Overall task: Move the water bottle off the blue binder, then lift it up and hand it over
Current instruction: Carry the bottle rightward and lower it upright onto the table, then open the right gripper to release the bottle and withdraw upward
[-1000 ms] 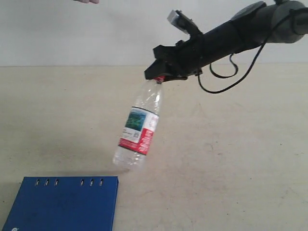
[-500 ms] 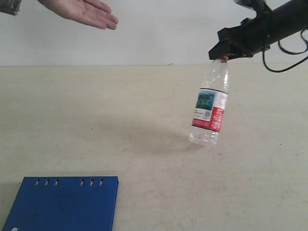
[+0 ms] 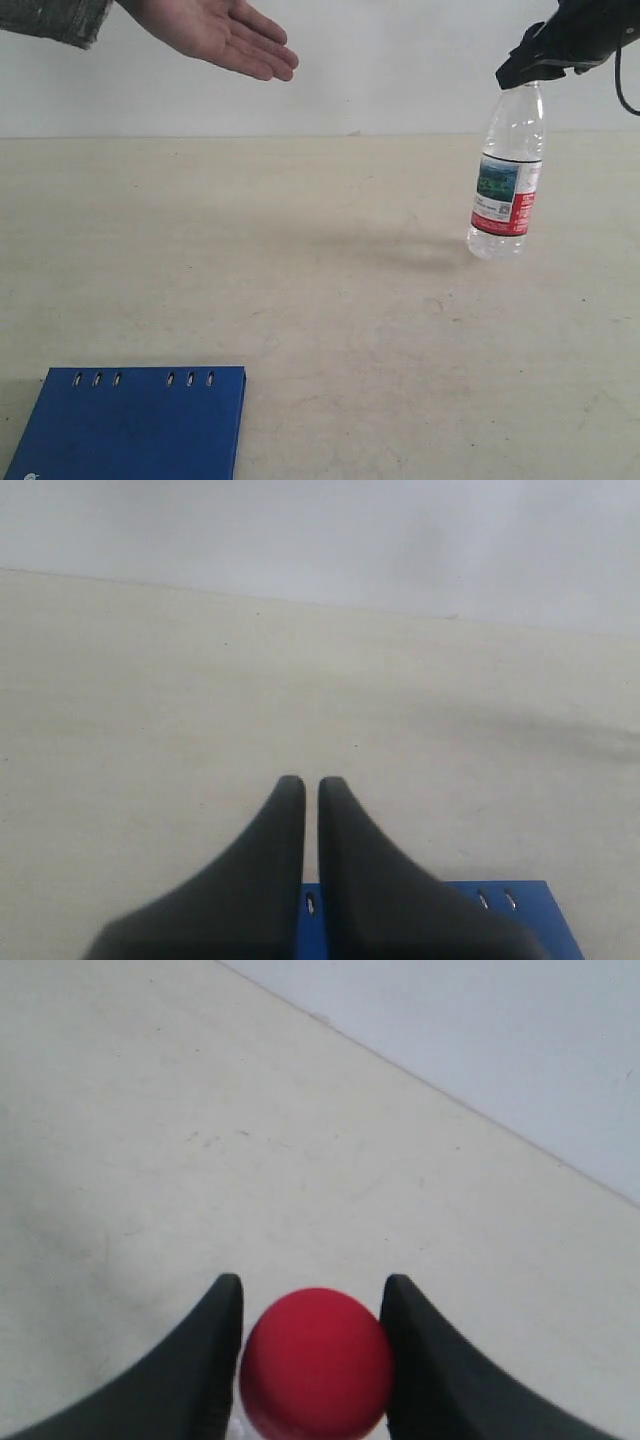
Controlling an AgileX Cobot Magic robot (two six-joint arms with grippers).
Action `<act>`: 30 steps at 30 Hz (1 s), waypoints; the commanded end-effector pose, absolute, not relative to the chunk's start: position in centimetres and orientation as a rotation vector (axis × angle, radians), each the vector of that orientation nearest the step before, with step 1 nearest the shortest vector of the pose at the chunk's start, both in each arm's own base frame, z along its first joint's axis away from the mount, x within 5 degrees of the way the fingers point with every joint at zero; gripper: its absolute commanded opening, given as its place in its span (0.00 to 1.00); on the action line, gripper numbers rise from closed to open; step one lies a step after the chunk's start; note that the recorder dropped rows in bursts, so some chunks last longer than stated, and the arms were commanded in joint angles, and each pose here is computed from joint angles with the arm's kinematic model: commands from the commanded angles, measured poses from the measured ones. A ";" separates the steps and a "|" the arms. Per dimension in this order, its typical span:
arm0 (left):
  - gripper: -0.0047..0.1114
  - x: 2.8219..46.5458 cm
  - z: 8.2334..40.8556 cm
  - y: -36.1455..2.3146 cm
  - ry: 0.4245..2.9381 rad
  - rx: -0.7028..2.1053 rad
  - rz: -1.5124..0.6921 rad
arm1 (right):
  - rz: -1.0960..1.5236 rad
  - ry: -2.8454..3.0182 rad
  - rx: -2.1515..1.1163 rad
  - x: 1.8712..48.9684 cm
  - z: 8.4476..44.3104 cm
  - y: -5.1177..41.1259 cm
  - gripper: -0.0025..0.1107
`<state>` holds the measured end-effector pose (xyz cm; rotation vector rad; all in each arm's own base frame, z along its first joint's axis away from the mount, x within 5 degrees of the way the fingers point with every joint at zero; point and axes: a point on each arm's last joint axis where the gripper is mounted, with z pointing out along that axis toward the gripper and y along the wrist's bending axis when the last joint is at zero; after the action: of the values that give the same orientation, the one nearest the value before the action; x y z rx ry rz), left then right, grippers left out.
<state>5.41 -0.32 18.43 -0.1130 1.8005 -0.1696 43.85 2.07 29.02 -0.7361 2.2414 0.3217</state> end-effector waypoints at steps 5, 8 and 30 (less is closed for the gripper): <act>0.08 5.4 18.6 -0.4 1.790 -0.105 -0.175 | 0.296 2.220 -0.777 43.1 30.4 2.0 0.02; 0.08 5.4 18.6 -0.4 1.790 -0.105 -0.175 | 0.298 2.223 -0.878 42.7 30.1 2.1 0.19; 0.08 5.4 18.6 -0.4 1.790 -0.105 -0.175 | 0.676 2.168 -0.850 34.2 39.7 6.1 0.55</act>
<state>5.41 -0.32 18.43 -0.1130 1.8005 -0.1696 34.93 4.92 39.86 -0.8494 2.1116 0.5927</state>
